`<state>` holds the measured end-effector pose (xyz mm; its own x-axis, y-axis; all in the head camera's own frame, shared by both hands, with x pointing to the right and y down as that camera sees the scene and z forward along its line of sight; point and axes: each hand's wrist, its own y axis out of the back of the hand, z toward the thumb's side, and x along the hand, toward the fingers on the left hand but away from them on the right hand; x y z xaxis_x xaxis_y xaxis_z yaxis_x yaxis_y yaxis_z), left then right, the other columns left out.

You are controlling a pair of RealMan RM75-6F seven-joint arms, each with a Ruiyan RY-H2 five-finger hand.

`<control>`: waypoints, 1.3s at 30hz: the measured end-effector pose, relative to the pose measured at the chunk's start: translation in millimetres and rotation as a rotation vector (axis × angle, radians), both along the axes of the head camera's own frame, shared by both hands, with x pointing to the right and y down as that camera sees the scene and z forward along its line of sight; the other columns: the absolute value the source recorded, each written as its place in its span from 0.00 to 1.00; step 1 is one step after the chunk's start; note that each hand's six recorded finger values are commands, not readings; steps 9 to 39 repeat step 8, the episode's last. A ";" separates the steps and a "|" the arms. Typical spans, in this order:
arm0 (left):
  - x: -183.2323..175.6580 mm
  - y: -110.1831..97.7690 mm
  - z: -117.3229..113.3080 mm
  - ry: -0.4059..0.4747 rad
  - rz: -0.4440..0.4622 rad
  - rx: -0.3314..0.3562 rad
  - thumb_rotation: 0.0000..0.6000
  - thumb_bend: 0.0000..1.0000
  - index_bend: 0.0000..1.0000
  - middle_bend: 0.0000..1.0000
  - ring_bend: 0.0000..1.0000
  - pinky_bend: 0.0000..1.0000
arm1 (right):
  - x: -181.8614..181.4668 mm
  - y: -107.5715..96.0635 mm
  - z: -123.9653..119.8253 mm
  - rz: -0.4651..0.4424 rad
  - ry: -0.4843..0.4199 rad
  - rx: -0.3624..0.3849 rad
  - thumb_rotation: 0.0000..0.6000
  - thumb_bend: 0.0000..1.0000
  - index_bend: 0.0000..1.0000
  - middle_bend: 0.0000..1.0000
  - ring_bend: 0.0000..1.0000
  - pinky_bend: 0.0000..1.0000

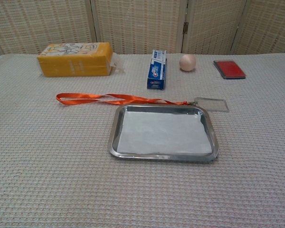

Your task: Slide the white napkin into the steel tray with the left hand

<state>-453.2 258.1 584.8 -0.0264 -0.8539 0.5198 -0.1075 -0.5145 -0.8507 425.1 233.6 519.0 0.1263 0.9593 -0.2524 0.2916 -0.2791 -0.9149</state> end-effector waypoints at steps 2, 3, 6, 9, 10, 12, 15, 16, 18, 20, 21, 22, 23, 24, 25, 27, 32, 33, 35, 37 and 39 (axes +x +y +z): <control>-8.4 0.9 -4.1 -0.010 -0.005 -0.007 1.00 0.26 0.00 0.00 0.00 0.00 | -3.3 -0.4 7.7 -0.008 0.011 -0.016 1.00 0.38 0.00 0.00 0.00 0.00; -9.8 1.9 -4.9 -0.010 -0.006 -0.008 1.00 0.26 0.00 0.00 0.00 0.00 | -4.7 -0.3 11.5 -0.013 0.017 -0.024 1.00 0.38 0.00 0.00 0.00 0.00; -7.6 2.4 -5.8 -0.004 0.007 -0.002 1.00 0.26 0.00 0.00 0.00 0.00 | -4.4 0.5 15.5 -0.017 0.026 -0.035 1.00 0.38 0.00 0.00 0.00 0.00; -3.8 2.7 -5.9 0.003 0.023 0.007 1.00 0.26 0.00 0.00 0.00 0.00 | -3.4 0.1 15.1 -0.014 0.026 -0.033 1.00 0.38 0.00 0.00 0.00 0.00; -3.8 2.7 -5.9 0.003 0.023 0.007 1.00 0.26 0.00 0.00 0.00 0.00 | -3.4 0.1 15.1 -0.014 0.026 -0.033 1.00 0.38 0.00 0.00 0.00 0.00; -3.8 2.7 -5.9 0.003 0.023 0.007 1.00 0.26 0.00 0.00 0.00 0.00 | -3.4 0.1 15.1 -0.014 0.026 -0.033 1.00 0.38 0.00 0.00 0.00 0.00; -3.8 2.7 -5.9 0.003 0.023 0.007 1.00 0.26 0.00 0.00 0.00 0.00 | -3.4 0.1 15.1 -0.014 0.026 -0.033 1.00 0.38 0.00 0.00 0.00 0.00; -3.8 2.7 -5.9 0.003 0.023 0.007 1.00 0.26 0.00 0.00 0.00 0.00 | -3.4 0.1 15.1 -0.014 0.026 -0.033 1.00 0.38 0.00 0.00 0.00 0.00; -3.8 2.7 -5.9 0.003 0.023 0.007 1.00 0.26 0.00 0.00 0.00 0.00 | -3.4 0.1 15.1 -0.014 0.026 -0.033 1.00 0.38 0.00 0.00 0.00 0.00; -3.8 2.7 -5.9 0.003 0.023 0.007 1.00 0.26 0.00 0.00 0.00 0.00 | -3.4 0.1 15.1 -0.014 0.026 -0.033 1.00 0.38 0.00 0.00 0.00 0.00; -3.8 2.7 -5.9 0.003 0.023 0.007 1.00 0.26 0.00 0.00 0.00 0.00 | -3.4 0.1 15.1 -0.014 0.026 -0.033 1.00 0.38 0.00 0.00 0.00 0.00; -3.8 2.7 -5.9 0.003 0.023 0.007 1.00 0.26 0.00 0.00 0.00 0.00 | -3.4 0.1 15.1 -0.014 0.026 -0.033 1.00 0.38 0.00 0.00 0.00 0.00; -3.8 2.7 -5.9 0.003 0.023 0.007 1.00 0.26 0.00 0.00 0.00 0.00 | -3.4 0.1 15.1 -0.014 0.026 -0.033 1.00 0.38 0.00 0.00 0.00 0.00; -3.8 2.7 -5.9 0.003 0.023 0.007 1.00 0.26 0.00 0.00 0.00 0.00 | -3.4 0.1 15.1 -0.014 0.026 -0.033 1.00 0.38 0.00 0.00 0.00 0.00; -3.8 2.7 -5.9 0.003 0.023 0.007 1.00 0.26 0.00 0.00 0.00 0.00 | -3.4 0.1 15.1 -0.014 0.026 -0.033 1.00 0.38 0.00 0.00 0.00 0.00; -3.8 2.7 -5.9 0.003 0.023 0.007 1.00 0.26 0.00 0.00 0.00 0.00 | -3.4 0.1 15.1 -0.014 0.026 -0.033 1.00 0.38 0.00 0.00 0.00 0.00; -3.8 2.7 -5.9 0.003 0.023 0.007 1.00 0.26 0.00 0.00 0.00 0.00 | -3.4 0.1 15.1 -0.014 0.026 -0.033 1.00 0.38 0.00 0.00 0.00 0.00; -3.8 2.7 -5.9 0.003 0.023 0.007 1.00 0.26 0.00 0.00 0.00 0.00 | -3.4 0.1 15.1 -0.014 0.026 -0.033 1.00 0.38 0.00 0.00 0.00 0.00; -3.8 2.7 -5.9 0.003 0.023 0.007 1.00 0.26 0.00 0.00 0.00 0.00 | -3.4 0.1 15.1 -0.014 0.026 -0.033 1.00 0.38 0.00 0.00 0.00 0.00; -3.8 2.7 -5.9 0.003 0.023 0.007 1.00 0.26 0.00 0.00 0.00 0.00 | -3.4 0.1 15.1 -0.014 0.026 -0.033 1.00 0.38 0.00 0.00 0.00 0.00; -3.8 2.7 -5.9 0.003 0.023 0.007 1.00 0.26 0.00 0.00 0.00 0.00 | -3.4 0.1 15.1 -0.014 0.026 -0.033 1.00 0.38 0.00 0.00 0.00 0.00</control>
